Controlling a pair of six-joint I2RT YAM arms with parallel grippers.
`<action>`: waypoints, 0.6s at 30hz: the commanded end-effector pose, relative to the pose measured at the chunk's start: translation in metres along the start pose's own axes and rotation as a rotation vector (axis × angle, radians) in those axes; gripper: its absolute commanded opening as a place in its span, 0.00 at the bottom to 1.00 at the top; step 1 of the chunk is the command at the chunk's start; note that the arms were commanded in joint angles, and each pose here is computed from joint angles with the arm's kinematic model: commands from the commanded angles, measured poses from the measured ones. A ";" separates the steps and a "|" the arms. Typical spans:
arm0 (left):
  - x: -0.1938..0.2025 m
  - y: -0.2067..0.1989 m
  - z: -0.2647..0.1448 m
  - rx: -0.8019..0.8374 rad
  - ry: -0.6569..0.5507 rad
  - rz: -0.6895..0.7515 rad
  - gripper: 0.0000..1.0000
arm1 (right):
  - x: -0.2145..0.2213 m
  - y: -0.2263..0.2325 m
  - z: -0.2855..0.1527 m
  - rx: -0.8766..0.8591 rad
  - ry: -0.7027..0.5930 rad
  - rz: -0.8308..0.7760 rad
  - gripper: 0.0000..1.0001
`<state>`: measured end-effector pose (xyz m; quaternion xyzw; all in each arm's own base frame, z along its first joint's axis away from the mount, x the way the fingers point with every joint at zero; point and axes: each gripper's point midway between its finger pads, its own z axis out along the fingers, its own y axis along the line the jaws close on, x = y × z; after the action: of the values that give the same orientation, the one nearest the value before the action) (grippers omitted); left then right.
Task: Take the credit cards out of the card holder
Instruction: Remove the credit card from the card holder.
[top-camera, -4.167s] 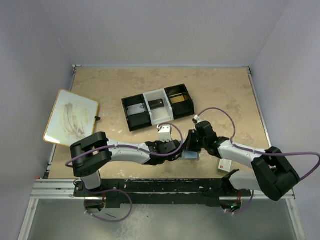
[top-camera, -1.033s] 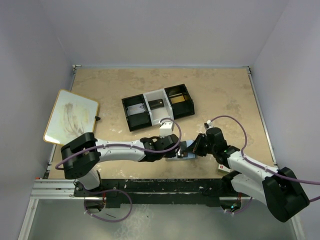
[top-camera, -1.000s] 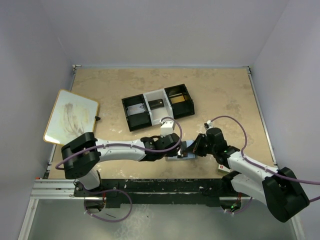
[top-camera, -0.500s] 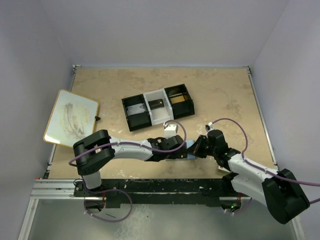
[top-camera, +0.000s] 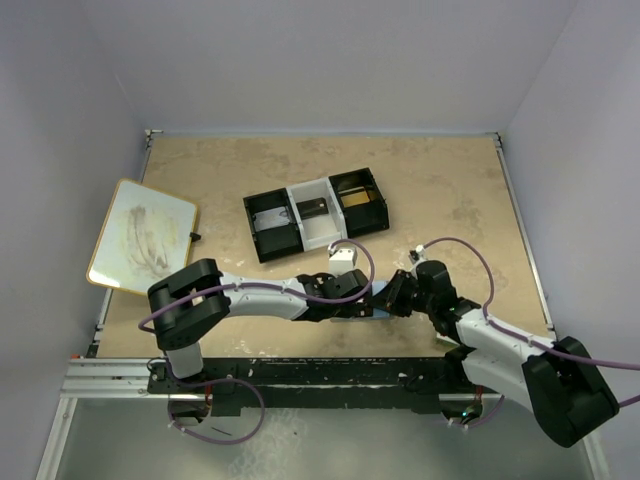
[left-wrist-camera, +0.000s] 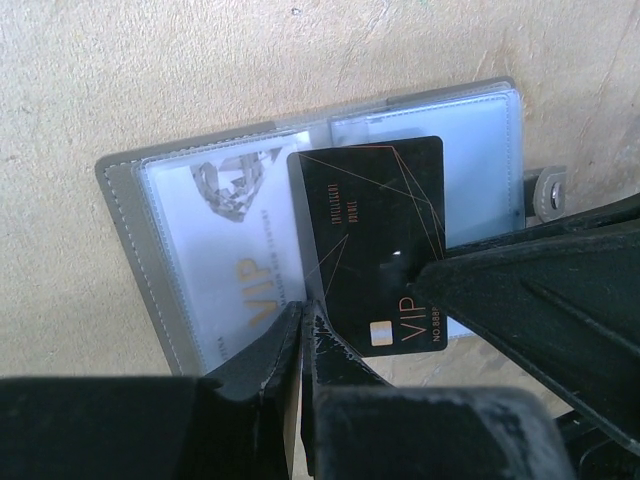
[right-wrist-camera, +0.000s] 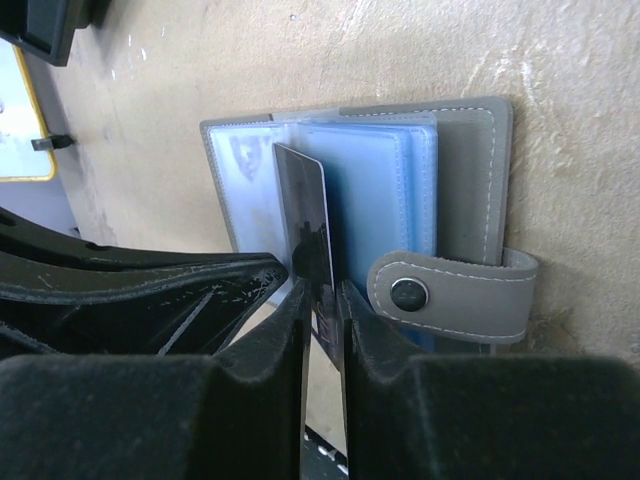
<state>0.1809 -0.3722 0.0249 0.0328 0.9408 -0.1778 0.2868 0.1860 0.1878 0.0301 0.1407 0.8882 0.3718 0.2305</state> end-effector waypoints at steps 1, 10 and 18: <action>0.001 0.012 0.001 -0.059 0.006 0.045 0.00 | -0.003 0.016 0.001 -0.084 -0.001 -0.001 0.20; 0.002 0.014 0.002 -0.058 0.004 0.043 0.00 | -0.006 0.020 0.009 -0.112 0.000 -0.017 0.07; -0.009 0.032 -0.005 -0.094 -0.049 -0.020 0.00 | -0.033 0.007 -0.007 0.044 -0.127 -0.079 0.00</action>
<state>0.1837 -0.3667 0.0246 0.0252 0.9404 -0.1676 0.2949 0.1983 0.1920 0.0411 0.1297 0.8794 0.3806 0.2550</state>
